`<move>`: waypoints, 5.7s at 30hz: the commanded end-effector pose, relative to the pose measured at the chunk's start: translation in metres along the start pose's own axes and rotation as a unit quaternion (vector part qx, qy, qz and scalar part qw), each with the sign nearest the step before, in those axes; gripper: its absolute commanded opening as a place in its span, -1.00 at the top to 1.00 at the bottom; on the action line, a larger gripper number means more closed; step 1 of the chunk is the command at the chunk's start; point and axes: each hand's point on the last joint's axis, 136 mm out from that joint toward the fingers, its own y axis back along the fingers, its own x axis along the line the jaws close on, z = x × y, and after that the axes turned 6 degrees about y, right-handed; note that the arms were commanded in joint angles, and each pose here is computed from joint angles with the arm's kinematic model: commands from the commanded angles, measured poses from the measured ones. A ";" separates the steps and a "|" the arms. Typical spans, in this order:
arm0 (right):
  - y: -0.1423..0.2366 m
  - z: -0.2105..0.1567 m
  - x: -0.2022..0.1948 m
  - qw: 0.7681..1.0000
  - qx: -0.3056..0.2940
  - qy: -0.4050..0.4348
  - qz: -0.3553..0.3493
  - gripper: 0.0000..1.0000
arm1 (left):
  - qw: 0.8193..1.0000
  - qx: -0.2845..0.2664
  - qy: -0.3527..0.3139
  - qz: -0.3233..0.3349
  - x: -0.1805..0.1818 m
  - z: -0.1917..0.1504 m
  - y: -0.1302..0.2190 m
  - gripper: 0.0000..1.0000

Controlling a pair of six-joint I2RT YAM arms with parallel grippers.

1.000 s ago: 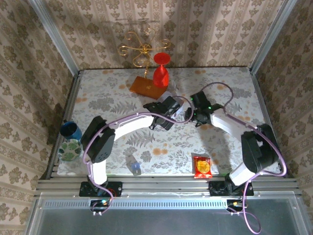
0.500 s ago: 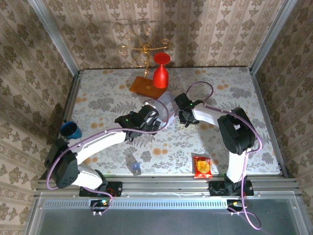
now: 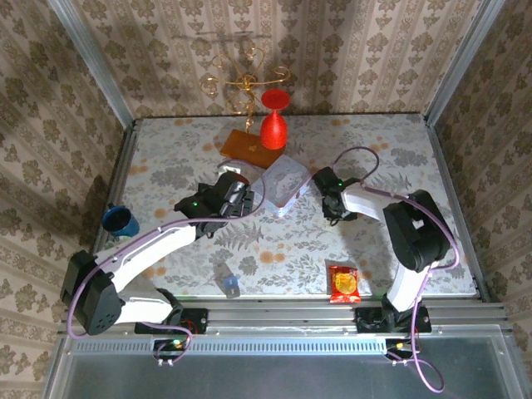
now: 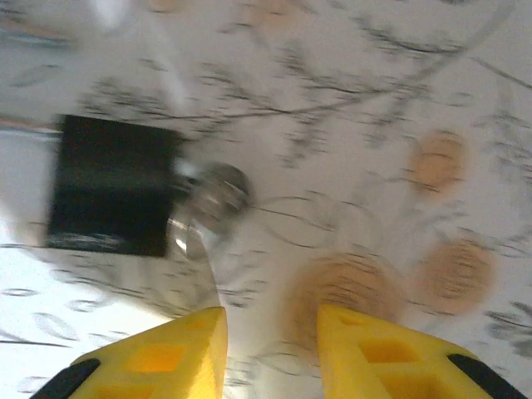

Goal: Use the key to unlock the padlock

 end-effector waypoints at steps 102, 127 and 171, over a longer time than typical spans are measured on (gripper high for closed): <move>0.064 0.059 -0.119 0.895 -0.429 -0.108 0.057 -1.00 | 0.981 -0.187 0.042 -0.012 0.175 -0.023 -0.120 -1.00; 0.027 0.073 -0.122 0.899 -0.429 -0.087 0.031 -1.00 | 0.982 -0.186 0.039 -0.012 0.174 -0.023 -0.120 -1.00; 0.029 0.082 -0.090 0.899 -0.425 -0.011 0.106 -1.00 | 0.982 -0.185 0.038 -0.012 0.173 -0.024 -0.121 -1.00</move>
